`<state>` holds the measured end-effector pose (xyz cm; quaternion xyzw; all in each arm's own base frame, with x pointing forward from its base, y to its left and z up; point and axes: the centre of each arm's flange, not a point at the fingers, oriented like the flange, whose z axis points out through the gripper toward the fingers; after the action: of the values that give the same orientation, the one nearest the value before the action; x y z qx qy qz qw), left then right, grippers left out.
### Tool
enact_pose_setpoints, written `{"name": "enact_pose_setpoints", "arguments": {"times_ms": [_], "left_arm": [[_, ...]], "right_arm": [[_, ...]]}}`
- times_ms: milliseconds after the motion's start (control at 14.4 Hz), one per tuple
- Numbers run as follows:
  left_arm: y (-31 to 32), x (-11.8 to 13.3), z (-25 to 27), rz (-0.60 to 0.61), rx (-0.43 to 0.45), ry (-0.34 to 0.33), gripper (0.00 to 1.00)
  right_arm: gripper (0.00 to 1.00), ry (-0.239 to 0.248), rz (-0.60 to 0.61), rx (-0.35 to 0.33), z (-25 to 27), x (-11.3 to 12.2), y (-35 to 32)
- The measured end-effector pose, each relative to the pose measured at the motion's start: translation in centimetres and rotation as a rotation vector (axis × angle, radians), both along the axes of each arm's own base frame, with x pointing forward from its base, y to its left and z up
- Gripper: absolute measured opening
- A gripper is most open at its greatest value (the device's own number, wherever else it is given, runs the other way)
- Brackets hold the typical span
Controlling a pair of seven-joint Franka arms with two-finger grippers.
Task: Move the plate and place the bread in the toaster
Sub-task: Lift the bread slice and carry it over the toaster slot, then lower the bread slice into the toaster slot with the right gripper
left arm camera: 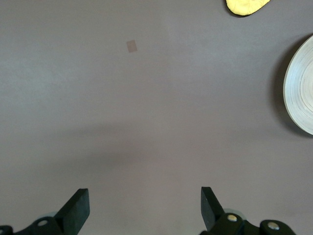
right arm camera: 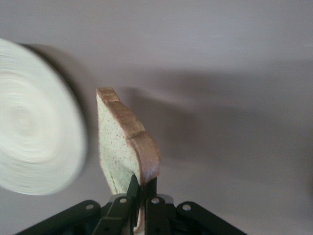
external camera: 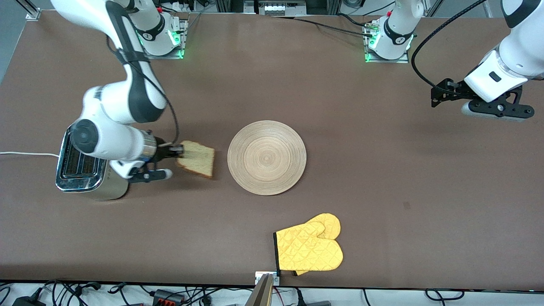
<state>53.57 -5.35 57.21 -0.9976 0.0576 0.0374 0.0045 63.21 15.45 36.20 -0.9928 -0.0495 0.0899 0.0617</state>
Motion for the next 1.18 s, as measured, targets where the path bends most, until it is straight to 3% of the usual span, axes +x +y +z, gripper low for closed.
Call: {"name": "enact_pose_setpoints", "arguments": {"times_ms": [417, 764, 972, 1181], "left_arm": [[2.2, 0.0, -0.1, 0.038, -0.005, 0.017, 1.00], [2.0, 0.2, -0.7, 0.035, -0.005, 0.028, 1.00], [2.2, 0.4, -1.1, 0.038, -0.005, 0.035, 1.00], [2.2, 0.4, -1.1, 0.039, -0.005, 0.036, 1.00]], "right_arm": [[0.07, 0.033, 0.001, -0.295, 7.4, 0.5, -9.4], [0.07, -0.013, 0.042, -0.565, 12.8, 1.0, -13.0], [0.07, -0.016, 0.081, -0.647, 13.0, 1.2, -13.8], [0.07, 0.002, 0.097, -0.663, 11.5, 1.2, -14.2]]}}
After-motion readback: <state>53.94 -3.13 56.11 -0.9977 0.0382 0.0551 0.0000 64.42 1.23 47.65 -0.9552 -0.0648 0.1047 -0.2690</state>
